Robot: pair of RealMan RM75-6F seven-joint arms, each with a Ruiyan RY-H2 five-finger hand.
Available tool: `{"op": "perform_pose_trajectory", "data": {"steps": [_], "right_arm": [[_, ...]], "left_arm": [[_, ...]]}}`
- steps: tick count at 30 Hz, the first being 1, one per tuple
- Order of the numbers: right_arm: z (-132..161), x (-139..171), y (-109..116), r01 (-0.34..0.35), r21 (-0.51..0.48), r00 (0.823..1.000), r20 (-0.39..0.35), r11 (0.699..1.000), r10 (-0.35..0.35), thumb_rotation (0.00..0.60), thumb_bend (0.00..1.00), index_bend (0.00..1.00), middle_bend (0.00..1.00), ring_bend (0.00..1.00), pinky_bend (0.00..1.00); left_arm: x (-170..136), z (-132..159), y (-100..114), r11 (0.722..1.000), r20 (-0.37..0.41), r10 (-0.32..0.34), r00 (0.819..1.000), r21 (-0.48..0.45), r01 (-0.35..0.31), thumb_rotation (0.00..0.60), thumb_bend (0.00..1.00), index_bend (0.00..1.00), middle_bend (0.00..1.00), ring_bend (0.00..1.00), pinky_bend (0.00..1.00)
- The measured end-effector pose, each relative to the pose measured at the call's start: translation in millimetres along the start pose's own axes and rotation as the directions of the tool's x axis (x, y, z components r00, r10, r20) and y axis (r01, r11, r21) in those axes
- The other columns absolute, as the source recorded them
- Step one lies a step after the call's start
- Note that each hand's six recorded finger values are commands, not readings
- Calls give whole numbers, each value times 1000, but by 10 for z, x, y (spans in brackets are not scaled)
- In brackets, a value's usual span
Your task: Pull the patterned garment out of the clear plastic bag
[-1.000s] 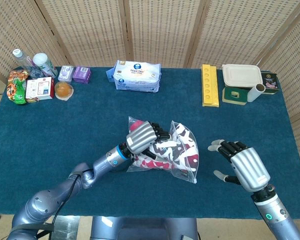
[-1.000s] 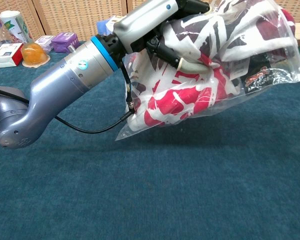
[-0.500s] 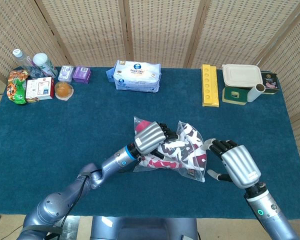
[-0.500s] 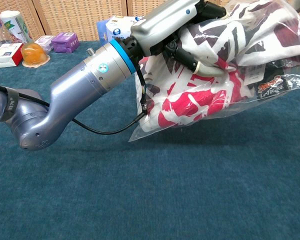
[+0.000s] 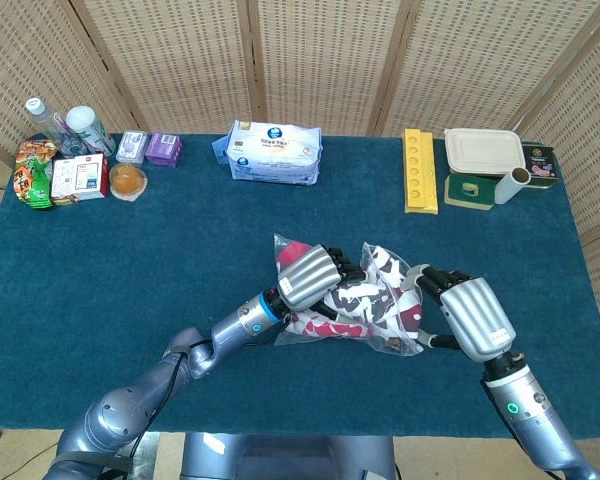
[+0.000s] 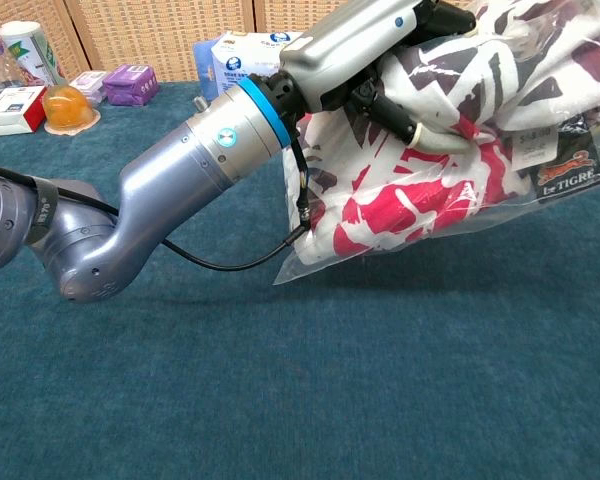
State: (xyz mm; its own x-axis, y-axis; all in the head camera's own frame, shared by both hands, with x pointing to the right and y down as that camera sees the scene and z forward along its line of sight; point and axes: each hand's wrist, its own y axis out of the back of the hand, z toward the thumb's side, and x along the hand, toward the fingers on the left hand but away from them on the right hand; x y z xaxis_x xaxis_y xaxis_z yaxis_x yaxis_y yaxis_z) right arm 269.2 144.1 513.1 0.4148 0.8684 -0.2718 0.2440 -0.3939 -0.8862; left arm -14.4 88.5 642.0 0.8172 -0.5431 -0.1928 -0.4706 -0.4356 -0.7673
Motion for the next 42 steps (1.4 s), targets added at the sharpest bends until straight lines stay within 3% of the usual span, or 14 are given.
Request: {"op": "perform_pose_trajectory", "data": {"steps": [21,28,34,42], "right_arm": [[50,25,21,-13,-6,1000,-9,1000,12,600,156,328,352,505,578],[25,-17,25,-19,40,1000,16,999,18,600,252,334,345,511,592],[39,-43,-16,-55,60,998,24,997,53,600,328,398,361,554,622],[74,-105,-12,-52,63,998,23,997,51,600,347,477,397,597,654]], "left_arm": [[71,-8,-11,1000,-13,8,1000,14,-7,600,401,918,779,769,672],[77,-11,-16,1000,-14,6,1000,15,-6,600,400,918,779,769,669],[88,2,-23,1000,-10,3,1000,15,-3,600,400,918,779,769,667],[77,-2,-43,1000,-11,-7,1000,15,7,600,399,918,779,769,665]]}}
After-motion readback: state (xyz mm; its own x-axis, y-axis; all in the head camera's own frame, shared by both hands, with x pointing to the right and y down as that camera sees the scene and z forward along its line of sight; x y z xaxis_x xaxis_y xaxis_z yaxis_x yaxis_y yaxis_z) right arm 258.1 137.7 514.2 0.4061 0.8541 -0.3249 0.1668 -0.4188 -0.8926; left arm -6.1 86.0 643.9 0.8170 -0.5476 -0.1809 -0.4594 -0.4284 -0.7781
